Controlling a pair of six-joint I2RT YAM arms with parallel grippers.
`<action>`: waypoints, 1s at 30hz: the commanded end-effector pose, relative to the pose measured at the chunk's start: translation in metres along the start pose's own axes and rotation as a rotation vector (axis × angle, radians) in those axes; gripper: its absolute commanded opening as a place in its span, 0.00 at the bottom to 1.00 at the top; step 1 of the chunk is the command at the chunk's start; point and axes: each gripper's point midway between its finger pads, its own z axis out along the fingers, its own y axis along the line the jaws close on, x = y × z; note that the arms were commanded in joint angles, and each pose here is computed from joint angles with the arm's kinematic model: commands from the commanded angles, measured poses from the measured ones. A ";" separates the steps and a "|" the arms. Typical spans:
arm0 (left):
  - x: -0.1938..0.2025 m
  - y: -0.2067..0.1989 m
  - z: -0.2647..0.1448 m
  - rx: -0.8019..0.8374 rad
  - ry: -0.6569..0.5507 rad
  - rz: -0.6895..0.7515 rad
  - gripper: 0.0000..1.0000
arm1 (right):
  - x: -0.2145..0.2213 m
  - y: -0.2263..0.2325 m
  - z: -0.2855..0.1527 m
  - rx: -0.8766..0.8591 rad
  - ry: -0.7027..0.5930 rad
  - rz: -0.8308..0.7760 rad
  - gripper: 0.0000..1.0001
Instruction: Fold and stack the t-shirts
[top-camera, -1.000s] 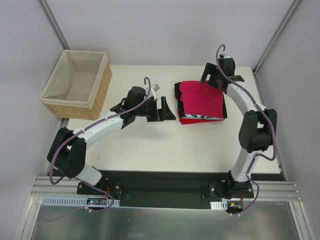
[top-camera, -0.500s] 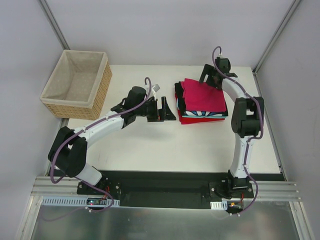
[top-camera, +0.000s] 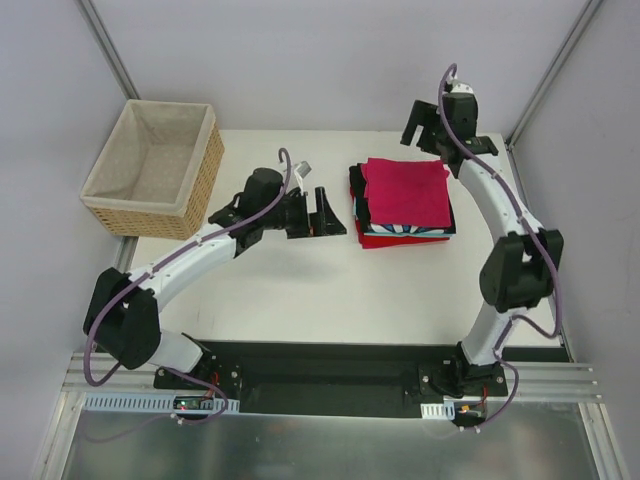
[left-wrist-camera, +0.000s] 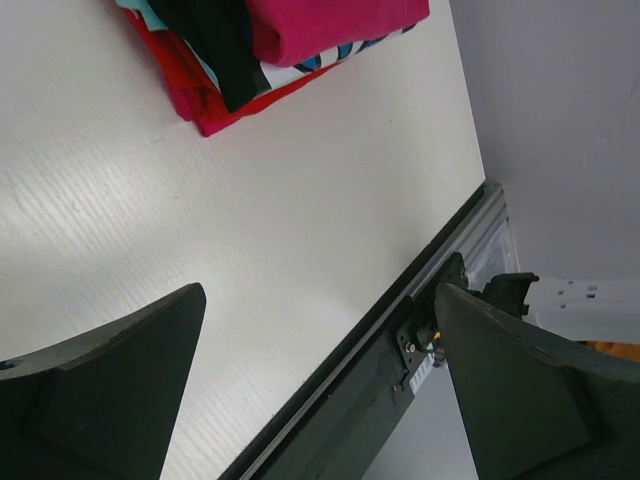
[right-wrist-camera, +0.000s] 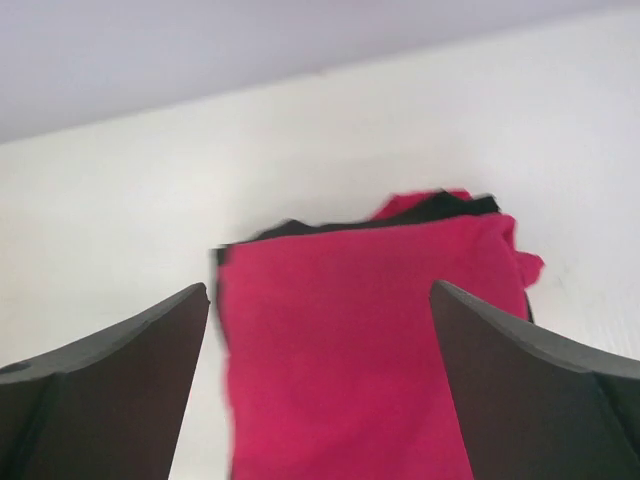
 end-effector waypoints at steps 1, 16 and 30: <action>-0.033 -0.004 -0.032 -0.100 -0.104 0.073 0.99 | -0.040 0.058 -0.096 -0.122 -0.133 -0.079 0.97; -0.146 0.092 -0.194 -0.733 -0.389 0.069 0.99 | 0.070 0.111 -0.177 -0.303 -0.053 -0.160 0.97; -0.195 0.235 -0.230 -1.143 -0.316 -0.055 0.99 | 0.141 0.114 -0.199 -0.354 0.017 -0.247 0.97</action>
